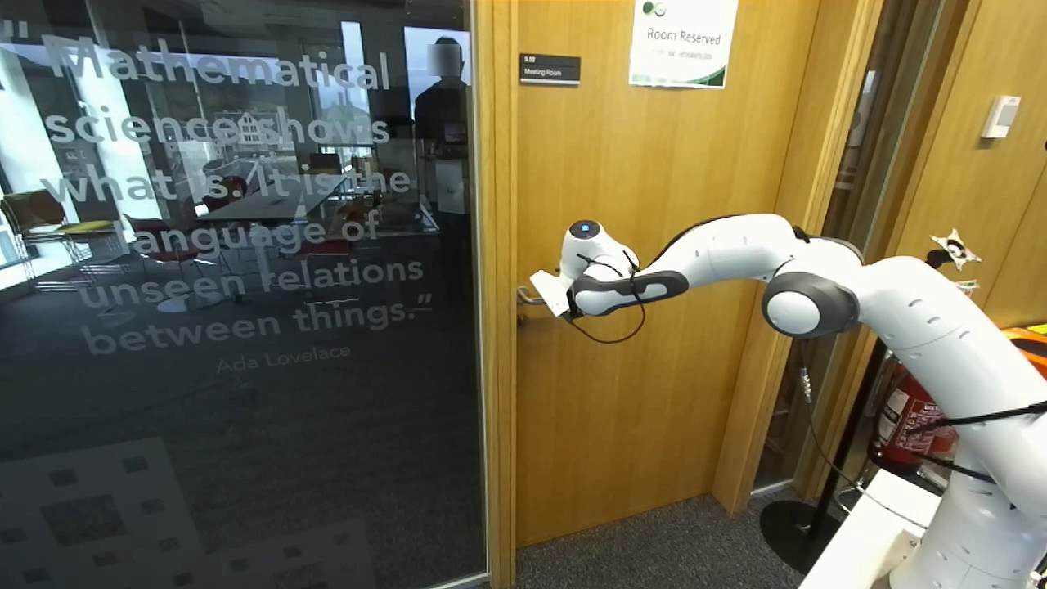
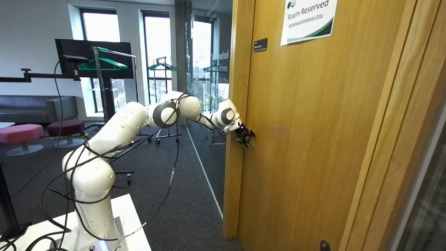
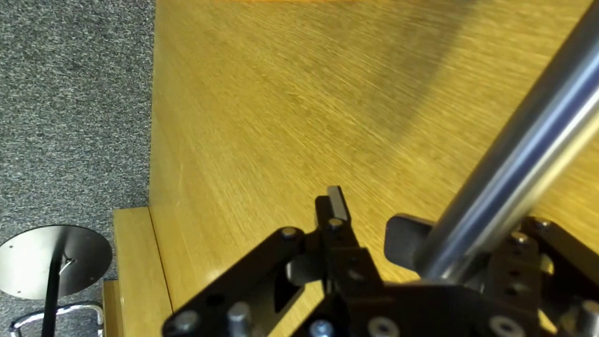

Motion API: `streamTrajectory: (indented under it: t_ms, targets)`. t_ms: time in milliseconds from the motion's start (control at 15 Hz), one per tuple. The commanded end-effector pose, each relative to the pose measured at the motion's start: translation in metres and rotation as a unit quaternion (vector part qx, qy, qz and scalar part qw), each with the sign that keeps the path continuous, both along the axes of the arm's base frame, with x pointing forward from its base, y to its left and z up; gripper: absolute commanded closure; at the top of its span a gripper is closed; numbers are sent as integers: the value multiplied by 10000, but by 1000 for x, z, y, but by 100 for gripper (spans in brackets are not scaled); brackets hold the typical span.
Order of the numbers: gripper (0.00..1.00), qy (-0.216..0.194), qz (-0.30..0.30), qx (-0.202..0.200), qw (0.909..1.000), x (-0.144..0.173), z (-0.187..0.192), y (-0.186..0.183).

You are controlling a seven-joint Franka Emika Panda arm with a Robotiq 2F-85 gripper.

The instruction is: Push the door handle down and open the door

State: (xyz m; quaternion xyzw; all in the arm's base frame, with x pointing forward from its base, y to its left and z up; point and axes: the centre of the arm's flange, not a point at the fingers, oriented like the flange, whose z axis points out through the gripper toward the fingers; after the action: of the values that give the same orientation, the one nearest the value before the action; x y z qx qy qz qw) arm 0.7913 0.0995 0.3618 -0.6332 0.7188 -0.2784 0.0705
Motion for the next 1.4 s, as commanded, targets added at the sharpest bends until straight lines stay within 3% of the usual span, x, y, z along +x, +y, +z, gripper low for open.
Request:
streamTrajectory:
  t_ms: [0, 533, 733, 1333]
  targets:
    - [100, 359, -31, 259, 9990, -14, -16, 6]
    - [100, 397, -1, 413, 9984, -21, -21, 10]
    - [100, 491, -62, 788, 9957, -25, -31, 20]
    - [100, 270, -337, 1981, 9792, -20, -46, 32]
